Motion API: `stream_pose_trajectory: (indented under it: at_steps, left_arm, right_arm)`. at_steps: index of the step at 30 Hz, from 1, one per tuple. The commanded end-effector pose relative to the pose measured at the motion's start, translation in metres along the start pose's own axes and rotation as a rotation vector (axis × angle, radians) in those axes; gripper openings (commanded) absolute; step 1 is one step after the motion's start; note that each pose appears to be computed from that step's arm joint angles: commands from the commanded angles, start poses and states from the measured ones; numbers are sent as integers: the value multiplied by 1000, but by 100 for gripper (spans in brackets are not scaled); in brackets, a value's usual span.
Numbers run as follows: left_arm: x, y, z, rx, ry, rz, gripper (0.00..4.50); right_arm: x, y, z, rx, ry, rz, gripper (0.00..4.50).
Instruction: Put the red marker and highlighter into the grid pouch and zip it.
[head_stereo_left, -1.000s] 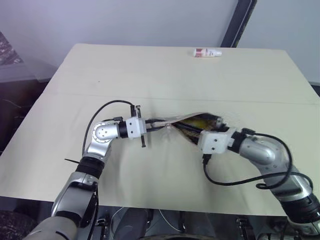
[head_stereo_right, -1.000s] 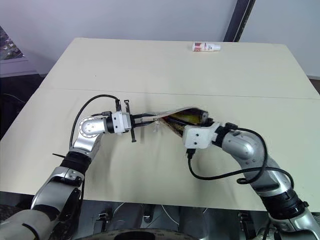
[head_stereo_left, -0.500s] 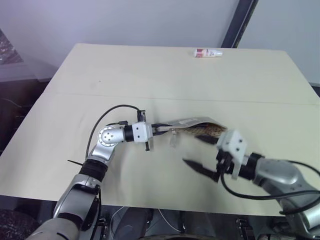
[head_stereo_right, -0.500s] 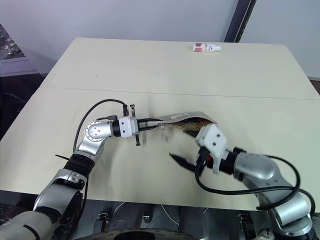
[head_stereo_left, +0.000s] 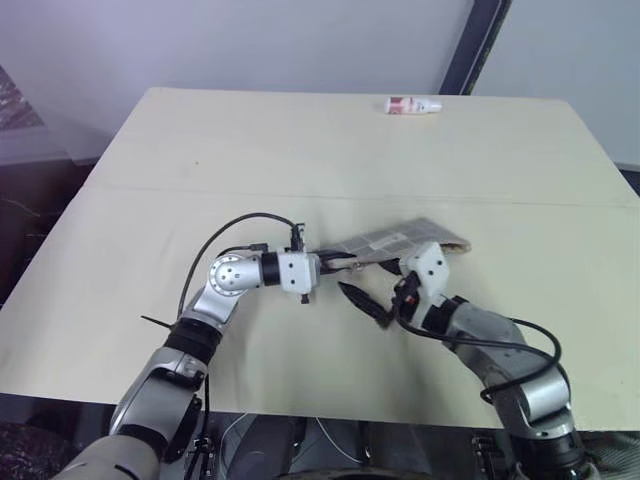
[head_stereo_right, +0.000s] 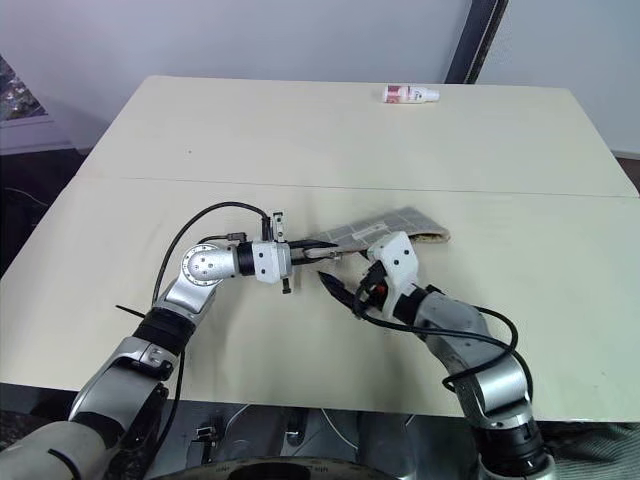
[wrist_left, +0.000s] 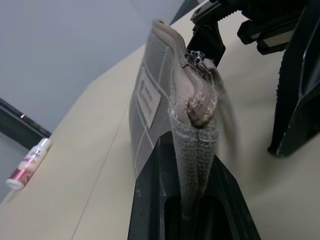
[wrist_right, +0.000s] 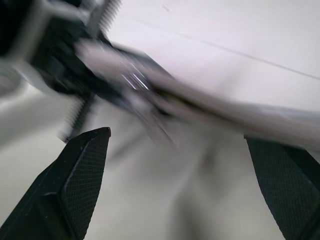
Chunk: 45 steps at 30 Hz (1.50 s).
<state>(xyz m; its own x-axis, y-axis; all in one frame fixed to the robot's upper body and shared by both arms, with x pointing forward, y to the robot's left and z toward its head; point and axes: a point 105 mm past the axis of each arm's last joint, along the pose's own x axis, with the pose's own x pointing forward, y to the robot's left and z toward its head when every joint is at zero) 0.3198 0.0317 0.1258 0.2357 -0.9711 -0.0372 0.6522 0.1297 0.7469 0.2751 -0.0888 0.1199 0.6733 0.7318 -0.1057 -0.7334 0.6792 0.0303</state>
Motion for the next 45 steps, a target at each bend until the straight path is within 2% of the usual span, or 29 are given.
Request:
stream_pose_trajectory:
  at_steps: [1, 6, 7, 10, 14, 18, 22, 25, 27, 31, 32, 37, 42, 45]
  left_arm:
    - [5, 4, 12, 72, -31, -8, 0]
    - [-3, 5, 10, 92, -12, 5, 0]
    - [-5, 5, 9, 94, -6, 7, 0]
    - [-13, 6, 5, 94, 17, 14, 0]
    - [-26, 8, 4, 77, 19, 38, 0]
    - [-35, 8, 1, 57, 22, 46, 0]
    - [-38, 3, -6, -46, 30, 26, 0]
    - [-34, 6, 0, -201, -38, 59, 102]
    - [-31, 10, 7, -251, -85, 107, 192]
    - [-33, 6, 16, -336, -127, 120, 413]
    - [-38, 8, 15, -364, -124, 135, 446]
    - [-72, 32, 15, -489, -143, 280, 446]
    - [-95, 44, 0, -589, -57, 380, 446]
    - [-106, 41, -3, -610, -12, 399, 446]
  right_arm:
    - [2, 6, 8, 8, -40, 49, 298]
    - [0, 1, 8, 31, -48, 37, 32]
    - [-1, 0, 7, 19, -43, 33, 8]
    - [-15, -23, 4, -23, -15, -37, 8]
    - [-58, -74, 1, -95, 53, -195, 8]
    - [-92, -111, -2, -173, 123, -330, 8]
    - [-99, -125, 5, -208, 89, -398, 8]
    - [-93, -113, 16, -151, 10, -340, 97]
    - [-91, -110, 24, -131, -38, -326, 191]
    - [-97, -113, 28, -172, -27, -333, 416]
    - [-100, -116, 31, -178, -38, -345, 449]
    - [-108, -124, 58, -204, -123, -384, 449]
    - [-116, -129, 56, -258, -53, -386, 449]
    - [-119, -124, 59, -232, -71, -365, 449]
